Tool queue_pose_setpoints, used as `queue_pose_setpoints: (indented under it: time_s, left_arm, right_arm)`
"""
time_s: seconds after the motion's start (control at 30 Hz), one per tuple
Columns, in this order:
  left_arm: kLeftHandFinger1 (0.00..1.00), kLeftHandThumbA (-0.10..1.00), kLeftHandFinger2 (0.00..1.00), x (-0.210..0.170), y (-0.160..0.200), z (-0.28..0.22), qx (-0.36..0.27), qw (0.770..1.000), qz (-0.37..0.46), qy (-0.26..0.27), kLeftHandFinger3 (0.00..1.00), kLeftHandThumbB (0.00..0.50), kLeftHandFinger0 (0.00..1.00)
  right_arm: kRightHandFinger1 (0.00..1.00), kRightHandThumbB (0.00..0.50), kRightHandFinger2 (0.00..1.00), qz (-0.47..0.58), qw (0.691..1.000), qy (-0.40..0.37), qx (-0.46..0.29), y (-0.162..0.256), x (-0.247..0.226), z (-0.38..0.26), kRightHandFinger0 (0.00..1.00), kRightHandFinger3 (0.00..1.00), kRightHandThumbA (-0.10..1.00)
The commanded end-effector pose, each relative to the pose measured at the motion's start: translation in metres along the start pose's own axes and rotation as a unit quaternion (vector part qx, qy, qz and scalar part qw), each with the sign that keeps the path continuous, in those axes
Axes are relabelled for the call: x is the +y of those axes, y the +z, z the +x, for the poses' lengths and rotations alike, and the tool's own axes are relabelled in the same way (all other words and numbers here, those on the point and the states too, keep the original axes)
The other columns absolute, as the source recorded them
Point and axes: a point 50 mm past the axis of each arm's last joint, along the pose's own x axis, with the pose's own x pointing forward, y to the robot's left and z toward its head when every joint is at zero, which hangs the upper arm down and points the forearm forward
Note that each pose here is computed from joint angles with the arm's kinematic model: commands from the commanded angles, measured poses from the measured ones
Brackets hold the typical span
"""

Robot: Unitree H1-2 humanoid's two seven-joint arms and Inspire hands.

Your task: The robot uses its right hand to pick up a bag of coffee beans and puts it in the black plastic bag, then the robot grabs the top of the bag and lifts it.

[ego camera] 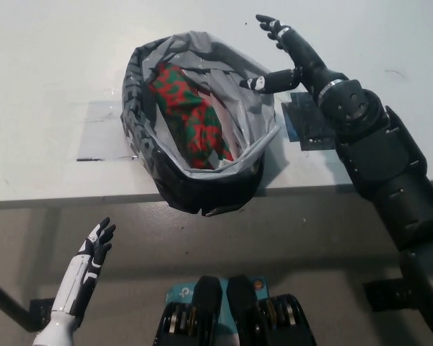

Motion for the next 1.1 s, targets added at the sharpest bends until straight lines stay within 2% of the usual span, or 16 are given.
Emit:
queue_pose_setpoints:
  time_s: [0.0, 0.17, 0.37, 0.47, 0.53, 0.57, 0.8, 0.9, 0.93, 0.97, 1.0, 1.03, 1.07]
  left_arm:
    - [1.00, 1.00, 1.00, 0.005, 0.008, 0.003, -0.021, 1.000, 0.010, -0.006, 1.00, 0.252, 1.00]
    - [1.00, 1.00, 1.00, 0.004, 0.008, 0.001, -0.023, 1.000, 0.012, -0.006, 1.00, 0.242, 1.00]
    - [1.00, 1.00, 1.00, 0.005, 0.010, 0.004, -0.026, 1.000, 0.017, -0.003, 1.00, 0.258, 1.00]
    - [1.00, 1.00, 1.00, 0.004, 0.011, 0.006, -0.030, 0.999, 0.016, -0.007, 1.00, 0.247, 1.00]
    - [1.00, 1.00, 1.00, 0.005, 0.012, 0.007, -0.032, 0.999, 0.017, -0.009, 1.00, 0.244, 1.00]
    - [1.00, 1.00, 1.00, 0.005, 0.013, 0.008, -0.032, 0.999, 0.019, -0.008, 1.00, 0.247, 1.00]
    - [1.00, 1.00, 1.00, 0.005, 0.014, 0.008, -0.033, 0.999, 0.018, -0.009, 1.00, 0.248, 1.00]
    - [1.00, 1.00, 1.00, 0.005, 0.014, 0.008, -0.035, 0.999, 0.021, -0.010, 1.00, 0.244, 1.00]
    - [1.00, 1.00, 1.00, 0.005, 0.014, 0.008, -0.035, 0.999, 0.021, -0.010, 1.00, 0.245, 1.00]
    - [1.00, 1.00, 1.00, 0.006, 0.014, 0.009, -0.035, 0.999, 0.020, -0.009, 1.00, 0.247, 1.00]
    - [1.00, 1.00, 1.00, 0.006, 0.014, 0.009, -0.035, 0.999, 0.020, -0.009, 1.00, 0.248, 1.00]
    - [1.00, 1.00, 1.00, 0.006, 0.014, 0.010, -0.035, 0.999, 0.022, -0.009, 1.00, 0.255, 1.00]
    - [1.00, 1.00, 1.00, 0.006, 0.014, 0.010, -0.034, 0.999, 0.023, -0.009, 1.00, 0.255, 1.00]
  right_arm:
    - [1.00, 0.413, 1.00, -0.029, 0.999, -0.016, -0.024, 0.018, -0.021, 0.005, 1.00, 1.00, 0.85]
    - [1.00, 0.435, 1.00, -0.027, 1.000, -0.002, -0.004, 0.008, -0.010, 0.004, 1.00, 1.00, 0.86]
    - [1.00, 0.458, 1.00, -0.027, 0.999, 0.017, 0.008, 0.000, 0.003, 0.005, 1.00, 1.00, 0.89]
    - [1.00, 0.478, 1.00, -0.012, 0.999, 0.025, 0.019, -0.005, 0.011, 0.005, 1.00, 1.00, 0.88]
    - [1.00, 0.474, 1.00, 0.000, 0.999, 0.028, 0.020, -0.006, 0.015, 0.005, 1.00, 1.00, 0.86]
    - [1.00, 0.495, 1.00, 0.003, 0.999, 0.031, 0.024, -0.006, 0.019, 0.006, 1.00, 1.00, 0.88]
    - [1.00, 0.499, 1.00, -0.008, 0.997, 0.053, 0.056, -0.006, 0.035, 0.009, 1.00, 1.00, 0.92]
    - [1.00, 0.468, 1.00, -0.038, 0.993, 0.073, 0.087, -0.005, 0.042, 0.011, 1.00, 1.00, 0.94]
    - [1.00, 0.461, 1.00, -0.043, 0.990, 0.077, 0.106, -0.003, 0.044, 0.012, 1.00, 1.00, 0.90]
    - [1.00, 0.429, 1.00, -0.036, 0.989, 0.075, 0.126, -0.001, 0.045, 0.014, 1.00, 1.00, 0.80]
    - [1.00, 0.422, 1.00, -0.034, 0.988, 0.074, 0.130, 0.000, 0.045, 0.014, 1.00, 1.00, 0.77]
    - [0.86, 0.322, 1.00, -0.045, 0.985, 0.080, 0.149, 0.001, 0.045, 0.015, 0.72, 1.00, 0.60]
    - [0.86, 0.322, 1.00, -0.061, 0.980, 0.086, 0.172, 0.002, 0.046, 0.017, 0.72, 1.00, 0.60]
